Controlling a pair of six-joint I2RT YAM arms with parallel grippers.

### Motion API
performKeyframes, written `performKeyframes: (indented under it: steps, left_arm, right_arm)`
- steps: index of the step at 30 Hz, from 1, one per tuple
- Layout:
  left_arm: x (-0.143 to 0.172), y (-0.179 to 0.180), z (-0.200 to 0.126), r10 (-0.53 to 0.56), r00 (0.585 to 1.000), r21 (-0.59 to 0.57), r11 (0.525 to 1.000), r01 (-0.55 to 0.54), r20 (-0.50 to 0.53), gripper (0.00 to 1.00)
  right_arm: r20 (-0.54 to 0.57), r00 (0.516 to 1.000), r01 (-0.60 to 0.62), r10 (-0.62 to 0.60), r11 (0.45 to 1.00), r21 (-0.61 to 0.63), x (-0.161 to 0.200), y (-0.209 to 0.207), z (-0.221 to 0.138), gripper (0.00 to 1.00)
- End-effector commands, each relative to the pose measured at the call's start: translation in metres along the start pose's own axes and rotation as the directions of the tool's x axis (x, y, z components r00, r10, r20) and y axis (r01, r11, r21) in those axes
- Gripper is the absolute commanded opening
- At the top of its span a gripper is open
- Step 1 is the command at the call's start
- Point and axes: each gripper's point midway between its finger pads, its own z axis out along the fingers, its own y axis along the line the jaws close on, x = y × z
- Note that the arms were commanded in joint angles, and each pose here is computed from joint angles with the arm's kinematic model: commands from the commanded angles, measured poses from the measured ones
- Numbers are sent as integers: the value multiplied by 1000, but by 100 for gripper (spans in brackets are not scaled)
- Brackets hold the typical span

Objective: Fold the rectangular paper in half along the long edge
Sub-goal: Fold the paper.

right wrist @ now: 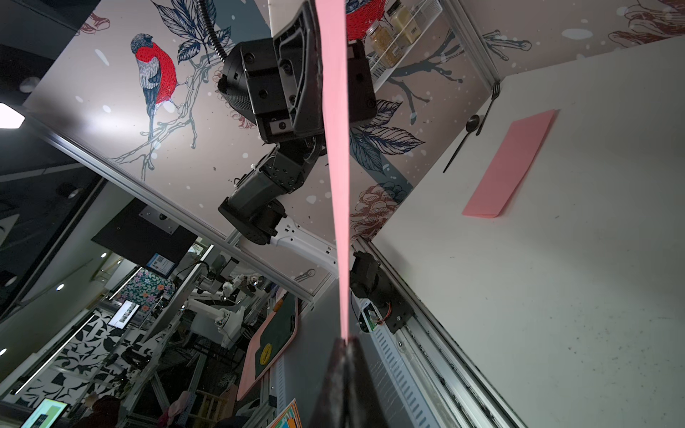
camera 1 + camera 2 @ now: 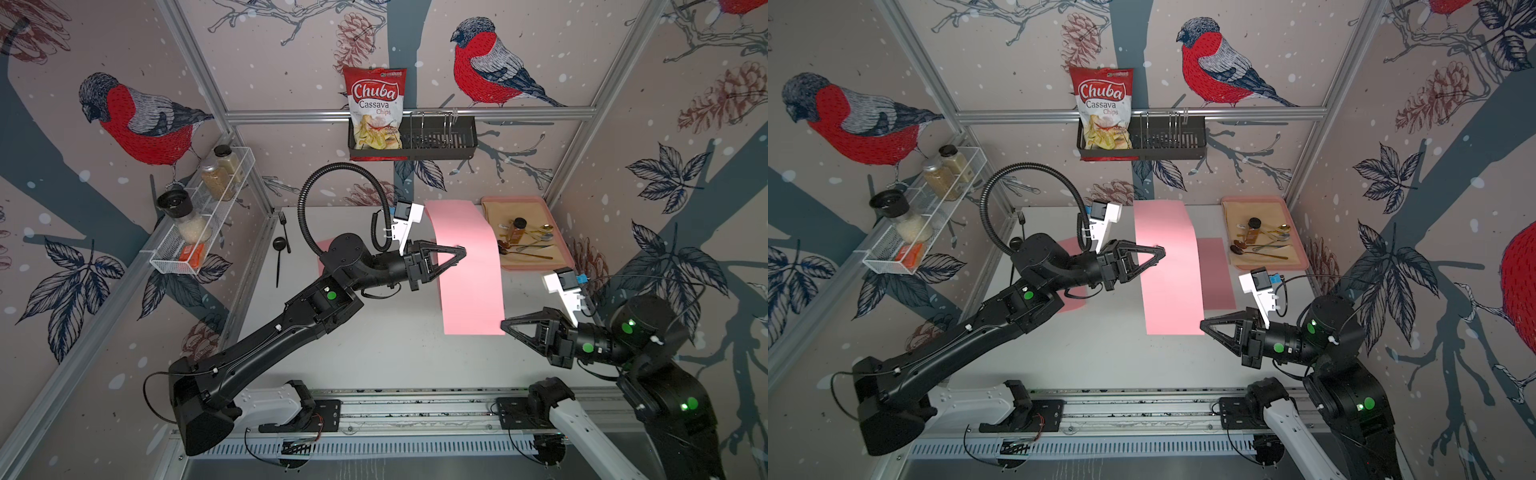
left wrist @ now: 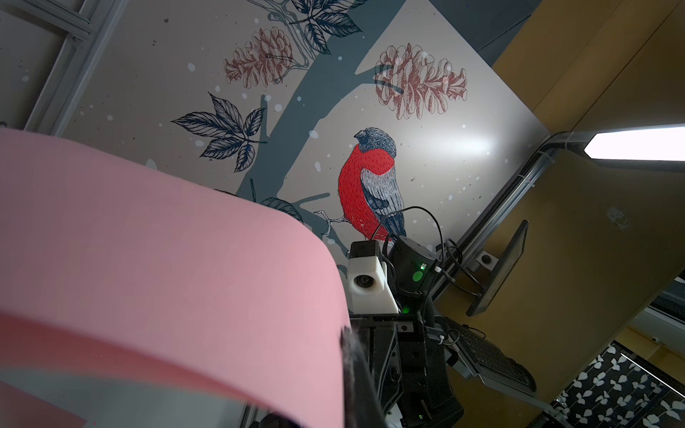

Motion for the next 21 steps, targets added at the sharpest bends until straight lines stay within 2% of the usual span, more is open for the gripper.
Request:
performKeyframes:
  steps: [1, 2, 5, 6, 7, 8, 9, 10, 11, 13, 15, 16, 17, 18, 19, 20, 21]
  left_arm:
    - [-7, -9, -1, 38, 999, 28, 999, -38, 19, 0]
    - [-8, -10, -1, 39, 999, 32, 999, -40, 20, 0]
    - [-8, -9, -2, 40, 999, 31, 999, -40, 22, 0]
    - [-8, -9, -2, 39, 999, 30, 999, -39, 21, 0]
    - [-8, -10, -2, 39, 999, 32, 999, -39, 21, 0]
    - [-8, -9, -2, 39, 999, 31, 999, -40, 21, 0]
    - [-8, -9, -2, 40, 999, 30, 999, -40, 22, 0]
    - [-9, -9, -2, 40, 999, 30, 999, -41, 22, 0]
    - [-9, -10, -2, 41, 999, 30, 999, -42, 23, 0]
    - [-9, -9, -2, 39, 999, 31, 999, -40, 21, 0]
    - [-10, -8, -2, 41, 999, 30, 999, -41, 24, 0]
    - [-9, -8, -2, 39, 999, 31, 999, -39, 22, 0]
    - [-9, -8, -2, 38, 999, 31, 999, -39, 21, 0]
    - [-10, -8, -2, 40, 999, 32, 999, -41, 22, 0]
    - [-9, -7, -2, 38, 999, 29, 999, -38, 21, 0]
    - [-10, -7, -2, 39, 999, 29, 999, -40, 22, 0]
    - [-10, -8, -2, 39, 999, 31, 999, -40, 22, 0]
  right_arm:
    - [2, 1000, -7, 7, 1000, 24, 2, -3, -1, 21]
    - [2, 1000, -8, 8, 1000, 29, 2, -4, -1, 19]
    - [-2, 1000, -1, 1, 1000, 22, 3, -2, -2, 3]
    - [-4, 1000, 1, -1, 1000, 18, 4, -1, -2, 1]
    - [-2, 1000, 2, -2, 1000, 19, 3, 0, -2, 1]
    - [-3, 1000, -2, 2, 1000, 23, 4, -1, -3, 6]
    - [-3, 1000, -5, 5, 1000, 29, 4, -2, -2, 15]
    - [-3, 1000, -11, 11, 999, 35, 4, -4, -2, 20]
    - [-5, 1000, -9, 9, 999, 33, 5, -4, -2, 19]
    - [-6, 1000, -5, 5, 1000, 29, 5, -2, -3, 5]
    - [-7, 1000, -2, 2, 1000, 25, 6, 0, -4, 0]
    - [-7, 1000, -4, 4, 1000, 27, 6, 0, -4, 1]
    - [-6, 1000, -5, 5, 999, 33, 6, 0, -4, 7]
    - [-7, 1000, -8, 8, 999, 40, 6, -2, -4, 17]
    - [-8, 1000, -13, 13, 999, 43, 7, -3, -4, 20]
    - [-10, 1000, -14, 14, 999, 42, 8, -4, -4, 19]
    - [-9, 1000, -12, 12, 999, 42, 8, -3, -4, 13]
